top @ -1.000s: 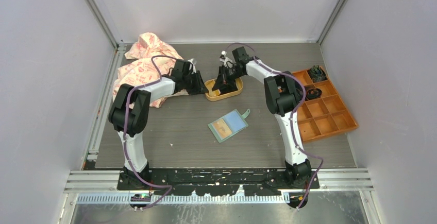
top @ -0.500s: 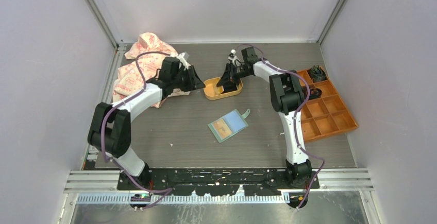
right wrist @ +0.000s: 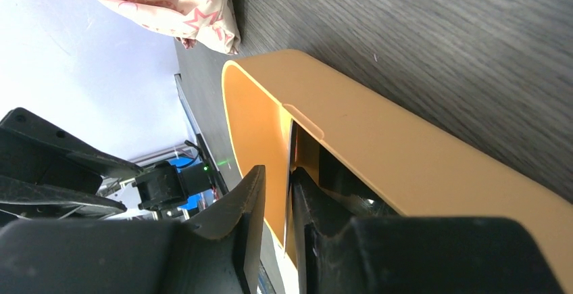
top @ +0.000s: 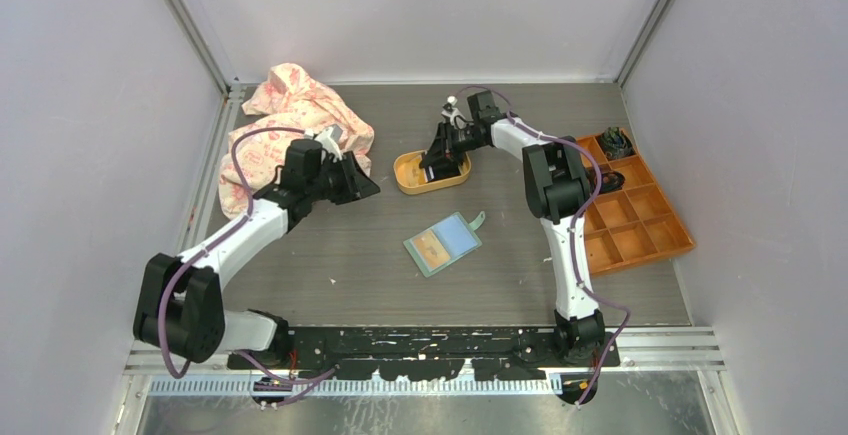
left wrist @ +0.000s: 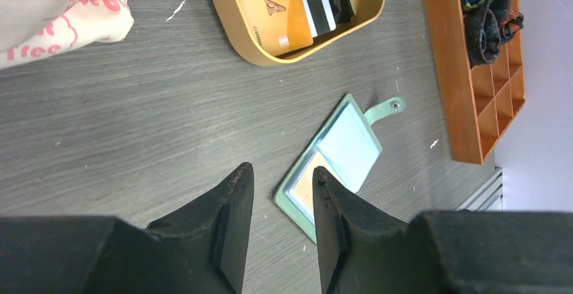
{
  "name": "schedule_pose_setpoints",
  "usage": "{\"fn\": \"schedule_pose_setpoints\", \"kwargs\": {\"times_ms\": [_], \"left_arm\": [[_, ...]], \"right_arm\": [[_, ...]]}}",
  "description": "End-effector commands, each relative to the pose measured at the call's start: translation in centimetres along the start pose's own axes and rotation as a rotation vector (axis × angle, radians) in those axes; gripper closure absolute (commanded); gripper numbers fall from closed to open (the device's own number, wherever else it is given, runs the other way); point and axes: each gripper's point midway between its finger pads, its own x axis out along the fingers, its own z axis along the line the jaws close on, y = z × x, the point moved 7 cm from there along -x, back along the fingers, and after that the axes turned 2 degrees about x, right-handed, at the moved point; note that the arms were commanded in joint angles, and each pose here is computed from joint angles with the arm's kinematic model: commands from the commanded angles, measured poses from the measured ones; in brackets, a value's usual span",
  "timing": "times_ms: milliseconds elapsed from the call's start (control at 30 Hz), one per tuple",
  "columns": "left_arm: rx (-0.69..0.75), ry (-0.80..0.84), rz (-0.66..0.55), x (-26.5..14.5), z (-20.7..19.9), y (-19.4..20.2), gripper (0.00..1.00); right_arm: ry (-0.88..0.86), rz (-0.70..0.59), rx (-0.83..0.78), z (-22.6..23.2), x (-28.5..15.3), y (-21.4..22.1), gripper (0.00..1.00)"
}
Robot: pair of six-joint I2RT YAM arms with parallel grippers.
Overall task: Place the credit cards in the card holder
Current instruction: Pick up the credit card from the storage box.
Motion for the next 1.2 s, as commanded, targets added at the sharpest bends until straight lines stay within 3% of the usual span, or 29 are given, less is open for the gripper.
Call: {"fn": "schedule_pose_setpoints", "kwargs": {"times_ms": [0, 467, 700, 800, 933, 1167], "left_arm": [[0.033, 0.061, -0.059, -1.9, -1.2, -0.3, 0.62], [0.008, 0.108, -0.063, -3.5, -0.9, 2.1, 0.61], [0.042, 0.198, -0.135, -4.9, -2.1, 1.6, 0.6], [0.027, 0.247, -0.188, -5.8, -2.4, 1.5, 0.47], [-0.014, 0.371, -0.266, -6.8, -2.9, 1.7, 0.23], [0.046, 0.68, -0.382, -8.8, -4.6, 3.3, 0.23]], "right_arm": [[-0.032, -0.052, -0.086, 3.7, -2.5, -0.7, 0.74], [-0.034, -0.097, -0.081, 3.8, -4.5, -1.0, 0.87], [-0.053, -0.135, -0.092, 4.4, -6.4, -1.2, 0.95], [-0.081, -0.148, -0.107, 5.3, -7.7, -1.1, 0.96], [-0.147, -0.13, -0.208, 7.7, -9.3, 0.3, 0.96], [-0.264, -0.064, -0.442, 12.1, -12.3, 5.8, 0.99]]}}
